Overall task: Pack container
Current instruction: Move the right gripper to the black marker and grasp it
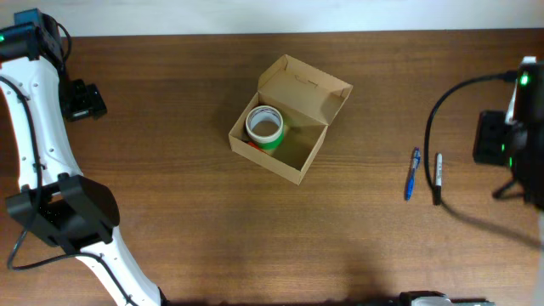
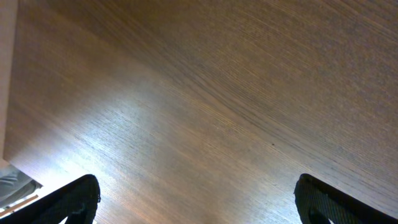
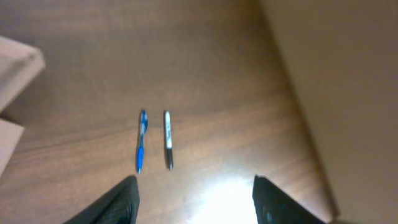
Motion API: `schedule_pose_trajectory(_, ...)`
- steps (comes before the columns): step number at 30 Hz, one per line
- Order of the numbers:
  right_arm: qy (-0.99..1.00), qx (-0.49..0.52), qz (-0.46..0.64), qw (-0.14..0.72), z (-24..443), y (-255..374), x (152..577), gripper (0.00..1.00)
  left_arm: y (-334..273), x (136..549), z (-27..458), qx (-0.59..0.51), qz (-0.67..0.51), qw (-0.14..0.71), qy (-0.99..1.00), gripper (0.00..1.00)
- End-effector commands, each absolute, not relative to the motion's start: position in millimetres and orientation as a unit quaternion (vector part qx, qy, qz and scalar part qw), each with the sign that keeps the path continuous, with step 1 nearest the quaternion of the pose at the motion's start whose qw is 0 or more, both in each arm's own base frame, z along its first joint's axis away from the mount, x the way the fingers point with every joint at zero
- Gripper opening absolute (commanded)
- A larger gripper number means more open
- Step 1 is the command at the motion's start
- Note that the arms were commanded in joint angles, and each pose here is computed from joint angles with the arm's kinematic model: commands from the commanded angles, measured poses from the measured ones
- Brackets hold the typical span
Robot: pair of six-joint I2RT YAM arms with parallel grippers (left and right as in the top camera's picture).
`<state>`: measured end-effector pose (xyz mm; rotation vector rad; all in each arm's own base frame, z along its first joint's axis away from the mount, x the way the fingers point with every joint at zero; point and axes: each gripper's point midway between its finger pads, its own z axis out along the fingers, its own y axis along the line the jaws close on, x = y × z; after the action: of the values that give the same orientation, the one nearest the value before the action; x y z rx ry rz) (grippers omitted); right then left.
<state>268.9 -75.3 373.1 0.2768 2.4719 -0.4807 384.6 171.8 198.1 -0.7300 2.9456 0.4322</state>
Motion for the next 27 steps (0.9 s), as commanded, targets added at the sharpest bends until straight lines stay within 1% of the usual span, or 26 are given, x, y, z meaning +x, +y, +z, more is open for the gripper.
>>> schedule_pose_trajectory(1,0.969,0.053,-0.105,0.218,304,-72,295,0.61,173,383,197,-0.236,0.139,0.035,0.961,1.0)
schedule_pose_trajectory(4,0.979,0.068,-0.102,0.163,250,-92,302,0.61,173,383,197,-0.236,0.139,0.035,0.961,1.0)
schedule_pose_trajectory(7,0.985,0.09,-0.093,0.113,195,-107,300,0.6,173,383,197,-0.235,0.139,0.035,0.961,1.0)
schedule_pose_trajectory(9,0.987,0.1,-0.076,0.098,164,-110,300,0.6,173,383,197,-0.235,0.139,0.035,0.961,1.0)
schedule_pose_trajectory(13,0.991,0.091,-0.011,0.101,114,-101,303,0.61,173,383,197,-0.236,0.139,0.035,0.961,1.0)
schedule_pose_trajectory(16,0.989,0.099,-0.007,0.113,96,-105,304,0.62,173,383,197,-0.236,0.139,0.035,0.961,1.0)
schedule_pose_trajectory(21,0.987,0.096,-0.011,0.128,83,-111,310,0.66,173,383,197,-0.236,0.139,0.035,0.961,1.0)
schedule_pose_trajectory(27,0.992,0.081,-0.016,0.093,55,-115,309,0.66,173,383,197,-0.236,0.139,0.035,0.961,1.0)
